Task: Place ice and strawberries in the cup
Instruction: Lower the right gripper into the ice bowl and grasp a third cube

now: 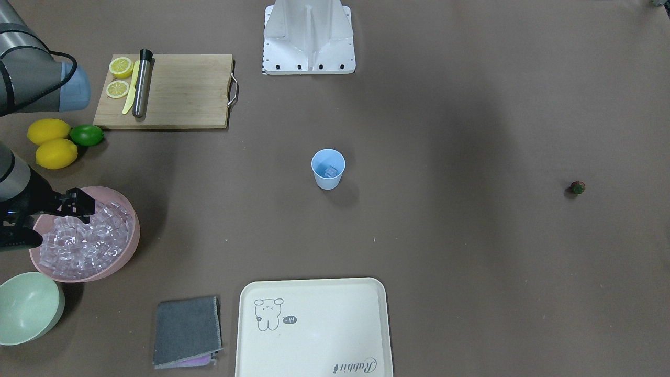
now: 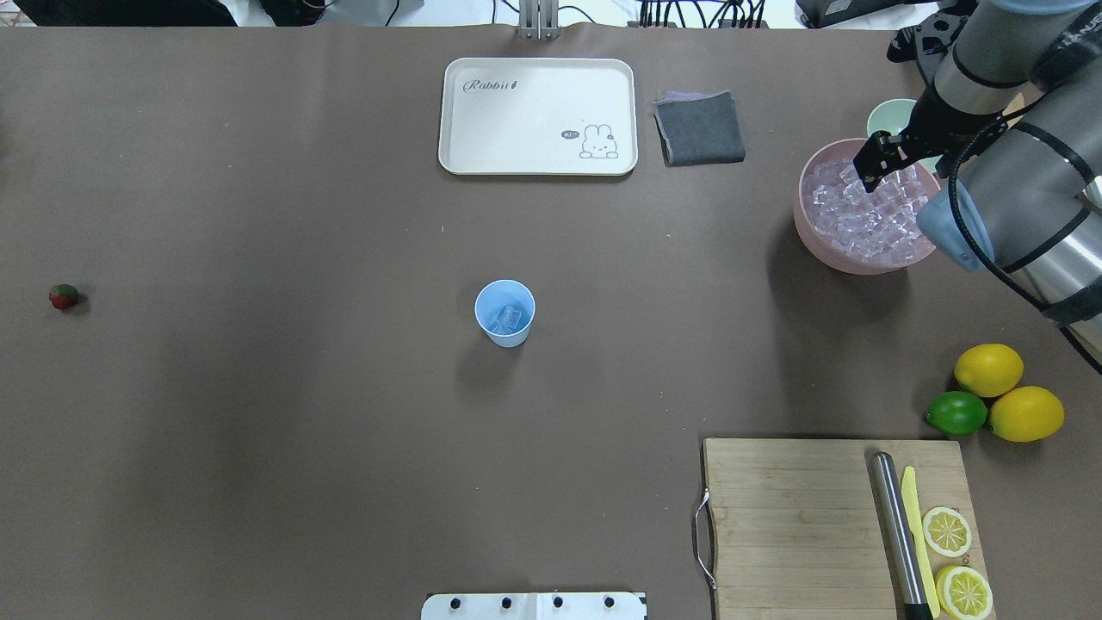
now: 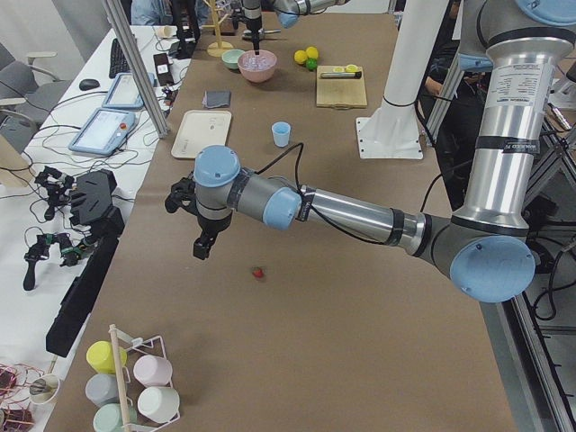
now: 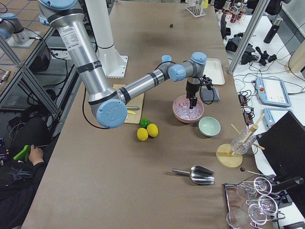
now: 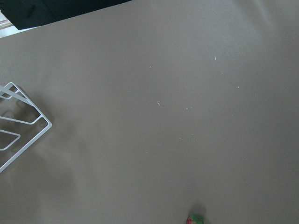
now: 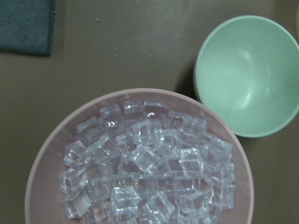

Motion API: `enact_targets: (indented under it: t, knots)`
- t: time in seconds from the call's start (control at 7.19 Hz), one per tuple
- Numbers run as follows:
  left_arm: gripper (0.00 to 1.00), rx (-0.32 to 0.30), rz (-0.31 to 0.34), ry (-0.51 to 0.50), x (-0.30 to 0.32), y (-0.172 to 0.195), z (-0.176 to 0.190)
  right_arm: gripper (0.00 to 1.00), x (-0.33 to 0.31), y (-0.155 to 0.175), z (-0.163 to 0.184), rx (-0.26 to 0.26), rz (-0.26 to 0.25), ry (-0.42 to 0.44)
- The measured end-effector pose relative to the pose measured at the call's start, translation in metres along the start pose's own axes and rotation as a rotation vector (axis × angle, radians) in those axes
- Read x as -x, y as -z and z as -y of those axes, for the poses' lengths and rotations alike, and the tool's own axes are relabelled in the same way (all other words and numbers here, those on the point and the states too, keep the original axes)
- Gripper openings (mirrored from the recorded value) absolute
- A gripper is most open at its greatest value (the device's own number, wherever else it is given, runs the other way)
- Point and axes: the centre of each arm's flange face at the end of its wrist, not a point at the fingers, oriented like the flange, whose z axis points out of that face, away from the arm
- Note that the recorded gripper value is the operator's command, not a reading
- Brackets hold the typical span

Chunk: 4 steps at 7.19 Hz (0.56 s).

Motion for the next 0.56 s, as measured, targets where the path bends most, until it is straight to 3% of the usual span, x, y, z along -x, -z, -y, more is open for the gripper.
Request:
enact_targets:
  t: [0.28,0.56]
  knots:
    - [0.98,0.003,-0.003,-0.008,-0.004,-0.003,0.003,0.99,0.002,-0.018,0.004,-0.046,0.025,0.172]
    - [0.98,0.004,-0.003,-0.008,-0.004,-0.003,0.003,0.99,-0.001,-0.023,0.003,-0.040,0.055,0.259]
